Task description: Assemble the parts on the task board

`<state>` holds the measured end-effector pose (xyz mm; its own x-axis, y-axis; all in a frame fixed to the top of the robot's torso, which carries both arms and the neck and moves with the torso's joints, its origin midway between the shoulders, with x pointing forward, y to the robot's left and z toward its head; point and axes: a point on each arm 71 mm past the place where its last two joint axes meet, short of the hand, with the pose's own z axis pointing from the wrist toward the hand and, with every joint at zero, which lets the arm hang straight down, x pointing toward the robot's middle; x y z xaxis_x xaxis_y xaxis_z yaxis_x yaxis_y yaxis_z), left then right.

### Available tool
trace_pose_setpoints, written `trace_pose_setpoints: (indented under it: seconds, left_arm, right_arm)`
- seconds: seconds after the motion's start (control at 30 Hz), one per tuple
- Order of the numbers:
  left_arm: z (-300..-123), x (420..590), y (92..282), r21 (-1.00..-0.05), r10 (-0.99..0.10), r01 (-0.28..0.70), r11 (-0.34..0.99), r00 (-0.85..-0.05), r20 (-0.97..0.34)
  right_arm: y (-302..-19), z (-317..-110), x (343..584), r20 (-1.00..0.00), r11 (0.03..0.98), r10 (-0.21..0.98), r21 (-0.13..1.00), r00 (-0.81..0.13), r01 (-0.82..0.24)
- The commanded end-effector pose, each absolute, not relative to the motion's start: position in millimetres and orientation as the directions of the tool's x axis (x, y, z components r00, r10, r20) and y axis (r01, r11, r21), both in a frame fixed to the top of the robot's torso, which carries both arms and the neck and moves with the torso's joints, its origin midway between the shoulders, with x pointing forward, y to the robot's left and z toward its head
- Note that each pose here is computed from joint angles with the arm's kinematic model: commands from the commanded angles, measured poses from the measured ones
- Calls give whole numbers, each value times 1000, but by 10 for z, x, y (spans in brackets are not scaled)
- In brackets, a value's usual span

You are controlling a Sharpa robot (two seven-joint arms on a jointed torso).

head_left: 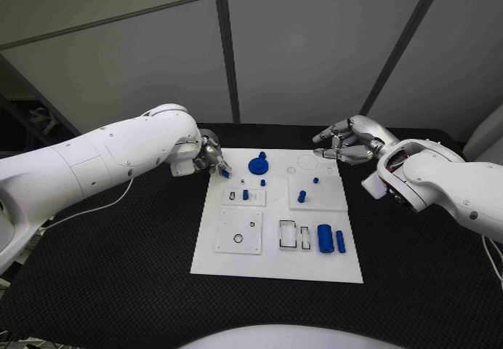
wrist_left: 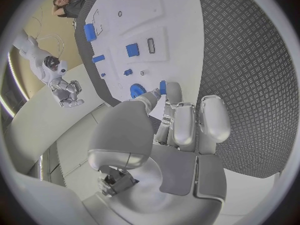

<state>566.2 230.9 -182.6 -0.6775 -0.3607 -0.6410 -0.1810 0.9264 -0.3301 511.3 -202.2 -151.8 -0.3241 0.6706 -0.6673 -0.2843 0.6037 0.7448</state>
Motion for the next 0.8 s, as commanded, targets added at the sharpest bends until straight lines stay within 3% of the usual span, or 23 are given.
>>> trace_pose_setpoints:
  seconds: [0.03,0.43,0.8]
  left_arm:
    - [-1792,5618,2300,-388,-421,-207,898,-657,-625]
    - [-1731,5370,2299,-402,-412,-170,900,-636,-653]
    - [-1814,5214,2197,-365,-355,-122,923,-634,-687]
  right_arm:
    - [-2019,-1505,5114,-669,602,668,743,-326,-292]
    - [-2030,-1506,5116,-670,603,668,743,-325,-291]
    - [-2032,-1507,5116,-670,603,667,743,-326,-291]
